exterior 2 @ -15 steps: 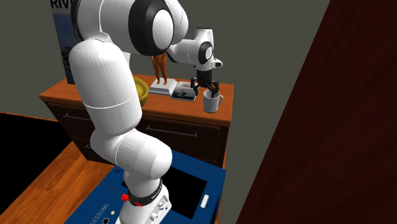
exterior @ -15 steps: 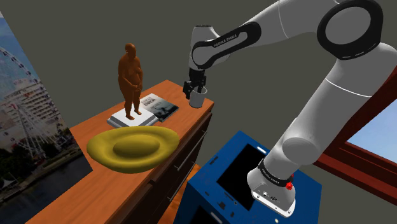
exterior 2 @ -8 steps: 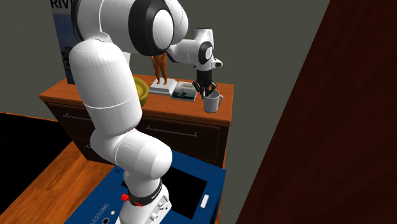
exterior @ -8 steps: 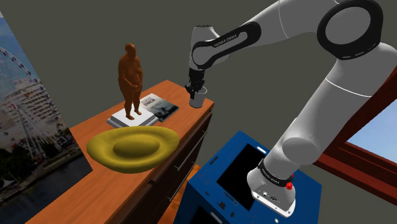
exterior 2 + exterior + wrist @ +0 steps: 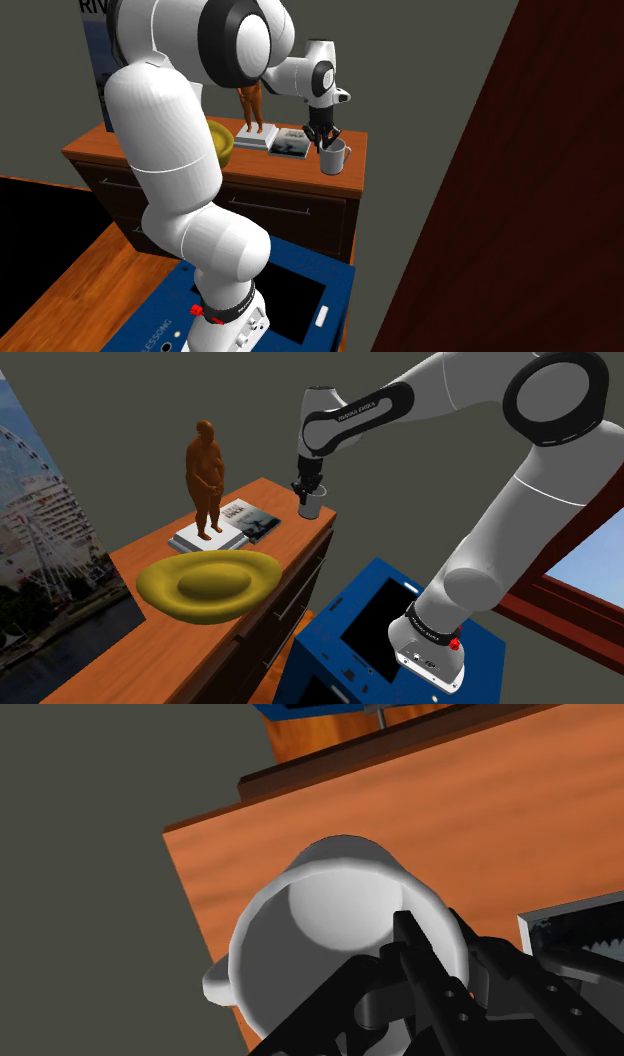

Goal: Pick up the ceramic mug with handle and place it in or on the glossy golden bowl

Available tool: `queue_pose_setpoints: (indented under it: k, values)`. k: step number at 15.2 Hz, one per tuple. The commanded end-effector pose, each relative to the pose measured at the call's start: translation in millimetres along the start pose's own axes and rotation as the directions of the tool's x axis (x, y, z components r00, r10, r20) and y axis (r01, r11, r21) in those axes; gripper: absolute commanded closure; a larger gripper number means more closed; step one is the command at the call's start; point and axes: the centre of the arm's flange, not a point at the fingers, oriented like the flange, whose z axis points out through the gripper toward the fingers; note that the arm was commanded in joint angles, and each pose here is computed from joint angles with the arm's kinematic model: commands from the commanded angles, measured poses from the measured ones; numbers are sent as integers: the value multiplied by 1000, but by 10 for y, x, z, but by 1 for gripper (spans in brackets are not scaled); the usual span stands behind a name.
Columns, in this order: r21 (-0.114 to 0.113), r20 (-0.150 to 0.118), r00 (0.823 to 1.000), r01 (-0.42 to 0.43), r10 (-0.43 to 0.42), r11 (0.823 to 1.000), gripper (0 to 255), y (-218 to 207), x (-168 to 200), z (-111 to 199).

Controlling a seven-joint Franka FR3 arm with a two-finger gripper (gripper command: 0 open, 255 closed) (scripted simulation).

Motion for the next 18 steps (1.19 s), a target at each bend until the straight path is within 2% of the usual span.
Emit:
queue_pose_setpoints:
  k: [1,18]
  values:
    - [0,0,1000,0,0,1000,255,7,-1,-91]
    - [0,0,1000,0,0,1000,255,64,-49,-986]
